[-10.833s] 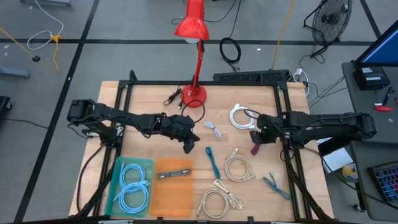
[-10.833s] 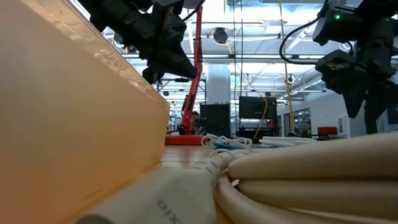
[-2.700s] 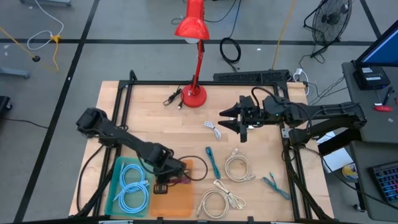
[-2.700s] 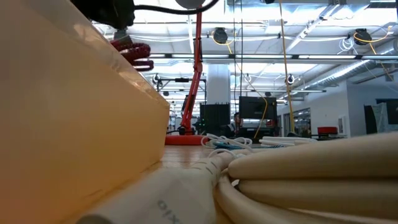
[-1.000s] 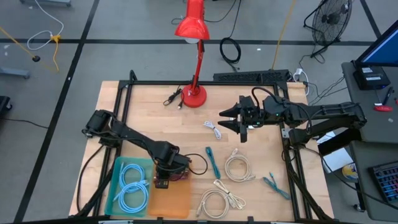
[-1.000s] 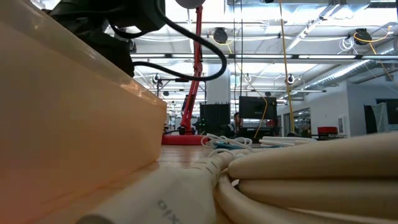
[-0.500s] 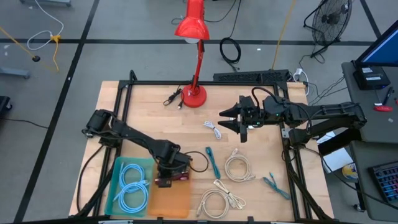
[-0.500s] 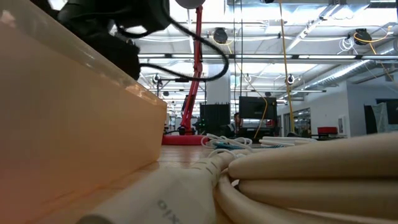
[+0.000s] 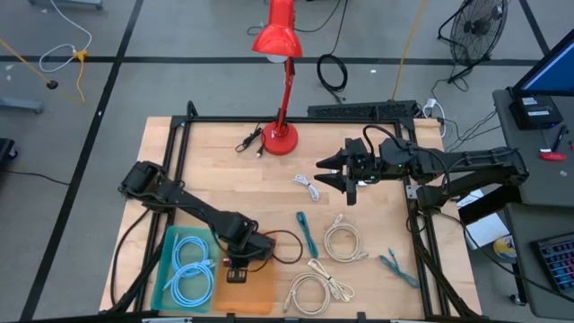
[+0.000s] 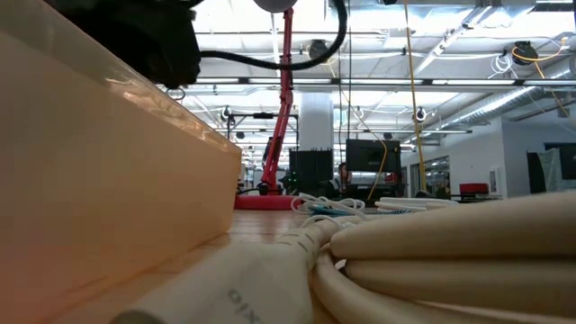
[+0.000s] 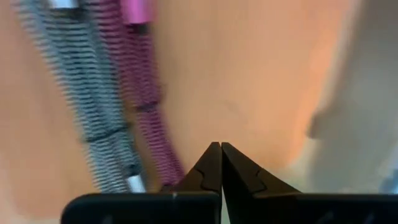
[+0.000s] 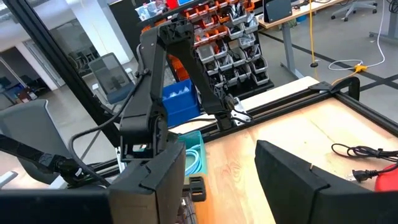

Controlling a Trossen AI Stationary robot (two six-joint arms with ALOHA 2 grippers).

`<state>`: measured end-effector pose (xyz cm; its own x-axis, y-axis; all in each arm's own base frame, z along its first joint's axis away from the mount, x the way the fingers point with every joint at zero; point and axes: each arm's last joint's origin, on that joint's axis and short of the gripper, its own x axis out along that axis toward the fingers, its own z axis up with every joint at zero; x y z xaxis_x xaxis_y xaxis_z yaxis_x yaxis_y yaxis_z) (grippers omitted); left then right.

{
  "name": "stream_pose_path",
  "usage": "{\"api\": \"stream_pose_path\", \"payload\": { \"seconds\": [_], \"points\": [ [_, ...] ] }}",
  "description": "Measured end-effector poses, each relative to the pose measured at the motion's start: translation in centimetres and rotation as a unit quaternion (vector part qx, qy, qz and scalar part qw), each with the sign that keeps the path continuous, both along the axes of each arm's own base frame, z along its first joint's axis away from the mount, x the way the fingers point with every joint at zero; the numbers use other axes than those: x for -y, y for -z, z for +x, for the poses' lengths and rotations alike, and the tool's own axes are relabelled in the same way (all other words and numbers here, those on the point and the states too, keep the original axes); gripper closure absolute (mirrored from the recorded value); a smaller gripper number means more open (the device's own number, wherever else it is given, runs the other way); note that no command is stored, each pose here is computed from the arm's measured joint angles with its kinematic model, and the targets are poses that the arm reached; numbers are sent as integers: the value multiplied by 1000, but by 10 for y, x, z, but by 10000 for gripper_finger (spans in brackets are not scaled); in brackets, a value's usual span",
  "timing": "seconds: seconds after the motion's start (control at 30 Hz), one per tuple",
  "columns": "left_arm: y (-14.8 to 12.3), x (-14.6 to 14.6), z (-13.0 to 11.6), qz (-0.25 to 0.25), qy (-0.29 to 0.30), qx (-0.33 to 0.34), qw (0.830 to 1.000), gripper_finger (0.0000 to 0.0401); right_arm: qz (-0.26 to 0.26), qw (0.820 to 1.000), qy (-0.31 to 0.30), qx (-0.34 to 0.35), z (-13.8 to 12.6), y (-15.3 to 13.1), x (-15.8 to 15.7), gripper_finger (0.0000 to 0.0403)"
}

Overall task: Pick & Place USB Port
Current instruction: Put the pink USB cable into the orange bin

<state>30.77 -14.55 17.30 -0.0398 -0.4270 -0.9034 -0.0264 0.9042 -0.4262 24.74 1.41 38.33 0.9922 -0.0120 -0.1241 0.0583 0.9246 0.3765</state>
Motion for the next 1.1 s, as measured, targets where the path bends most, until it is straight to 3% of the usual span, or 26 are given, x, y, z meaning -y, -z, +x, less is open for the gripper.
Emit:
{"api": "stream_pose_path", "payload": {
  "seconds": [0.3,0.53,1.1],
  "points": [
    [-3,-12,0,34,-29,-10,999,400,0,1000,0,-4,0,1,0,220],
    [-2,-8,2,-27,-22,-21,999,400,0,1000,0,-4,0,1,0,220],
    [17,-8,-10,0,-21,-37,999,401,0,1000,0,-4,0,1,0,220]
  ]
}}
